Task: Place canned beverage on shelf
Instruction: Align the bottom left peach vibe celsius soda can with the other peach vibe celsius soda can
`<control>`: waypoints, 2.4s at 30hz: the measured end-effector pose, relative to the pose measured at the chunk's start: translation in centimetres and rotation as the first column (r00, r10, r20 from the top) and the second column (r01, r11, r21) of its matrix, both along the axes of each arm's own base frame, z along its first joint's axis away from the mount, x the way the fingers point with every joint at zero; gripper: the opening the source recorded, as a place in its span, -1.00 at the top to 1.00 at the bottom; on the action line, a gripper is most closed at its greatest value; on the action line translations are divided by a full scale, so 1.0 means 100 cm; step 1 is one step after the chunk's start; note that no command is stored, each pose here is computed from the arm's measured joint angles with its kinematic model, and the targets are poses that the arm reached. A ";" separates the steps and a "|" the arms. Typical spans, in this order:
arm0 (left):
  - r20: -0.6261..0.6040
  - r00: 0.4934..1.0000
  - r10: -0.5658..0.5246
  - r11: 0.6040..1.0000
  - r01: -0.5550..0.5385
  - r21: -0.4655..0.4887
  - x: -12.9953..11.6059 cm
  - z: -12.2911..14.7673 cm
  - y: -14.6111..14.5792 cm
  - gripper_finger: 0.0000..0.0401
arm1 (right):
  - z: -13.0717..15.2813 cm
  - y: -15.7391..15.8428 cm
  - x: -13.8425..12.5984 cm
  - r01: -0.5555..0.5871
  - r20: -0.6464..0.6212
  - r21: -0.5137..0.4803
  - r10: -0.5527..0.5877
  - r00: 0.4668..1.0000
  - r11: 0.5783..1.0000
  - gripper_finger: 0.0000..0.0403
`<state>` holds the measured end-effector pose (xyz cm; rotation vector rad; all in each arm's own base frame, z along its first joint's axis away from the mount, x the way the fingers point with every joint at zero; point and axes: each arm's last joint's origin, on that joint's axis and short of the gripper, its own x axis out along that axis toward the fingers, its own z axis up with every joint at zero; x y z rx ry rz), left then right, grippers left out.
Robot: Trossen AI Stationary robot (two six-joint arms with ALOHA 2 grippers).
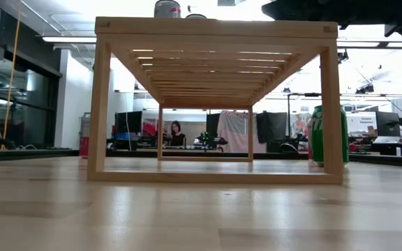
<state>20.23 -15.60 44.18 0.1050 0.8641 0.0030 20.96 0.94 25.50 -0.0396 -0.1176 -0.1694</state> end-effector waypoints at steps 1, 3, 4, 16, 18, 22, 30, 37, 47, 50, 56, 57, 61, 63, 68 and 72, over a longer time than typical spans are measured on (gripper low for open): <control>0.023 1.000 0.004 1.000 -0.004 0.006 0.002 0.006 0.006 -0.20 | 0.000 0.000 0.000 0.000 0.000 0.000 0.000 1.000 1.000 1.00; 0.045 0.999 0.017 1.000 -0.018 0.025 0.008 0.014 0.019 -0.20 | 0.000 0.000 0.000 0.000 0.000 0.000 0.000 1.000 1.000 1.00; 0.055 0.998 0.028 0.999 -0.030 0.037 0.013 0.016 0.026 -0.20 | 0.000 0.000 0.000 0.000 0.000 0.000 0.000 1.000 1.000 1.00; 0.233 0.936 0.263 0.962 -0.274 0.016 0.086 0.018 0.094 -0.20 | 0.000 0.000 0.000 0.000 0.003 0.000 0.000 1.000 1.000 1.00; 0.231 0.925 0.302 0.950 -0.313 0.009 0.093 0.015 0.105 -0.20 | 0.000 0.000 0.000 0.000 0.002 0.000 0.000 1.000 1.000 1.00; 0.178 0.915 0.362 0.932 -0.360 -0.045 0.105 0.006 0.124 -0.20 | 0.000 0.000 0.000 0.000 -0.001 0.000 0.000 1.000 1.000 1.00; 0.042 0.925 0.379 0.918 -0.369 -0.147 0.114 -0.008 0.144 -0.20 | 0.000 0.000 0.000 0.000 -0.001 0.000 0.000 1.000 1.000 1.00; 0.023 0.911 0.412 0.903 -0.405 -0.141 0.113 -0.009 0.156 -0.20 | 0.004 0.001 0.000 -0.046 0.049 0.050 0.044 0.998 0.998 1.00; -0.005 0.909 0.416 0.899 -0.413 -0.146 0.123 -0.017 0.173 -0.30 | 0.007 0.002 -0.001 -0.094 0.086 0.047 0.090 0.992 0.994 1.00; -0.014 0.917 0.398 0.909 -0.396 -0.132 0.123 -0.018 0.172 -0.31 | 0.007 0.002 -0.001 -0.094 0.085 0.047 0.090 0.992 0.994 1.00; -0.029 0.918 0.396 0.909 -0.397 -0.130 0.123 -0.020 0.172 -0.31 | 0.007 0.002 -0.001 -0.094 0.085 0.047 0.090 0.992 0.994 1.00; -0.030 0.919 0.393 0.910 -0.393 -0.135 0.123 -0.020 0.172 -0.32 | 0.007 0.002 -0.001 -0.094 0.086 0.048 0.090 0.992 0.994 1.00; -0.037 0.927 0.374 0.914 -0.375 -0.156 0.123 -0.020 0.171 -0.34 | 0.008 0.003 -0.001 -0.123 0.097 0.067 0.116 0.988 0.990 1.00; -0.039 0.930 0.366 0.916 -0.367 -0.163 0.123 -0.020 0.170 -0.34 | 0.009 0.004 -0.001 -0.138 0.109 0.065 0.130 0.985 0.988 1.00; -0.037 0.946 0.321 0.934 -0.323 -0.154 0.124 -0.020 0.167 -0.34 | 0.010 0.004 -0.001 -0.166 0.123 0.057 0.158 0.980 0.984 1.00; -0.039 0.965 0.258 0.953 -0.261 -0.153 0.128 -0.022 0.162 -0.35 | 0.012 0.004 -0.002 -0.167 0.143 0.055 0.158 0.977 0.984 1.00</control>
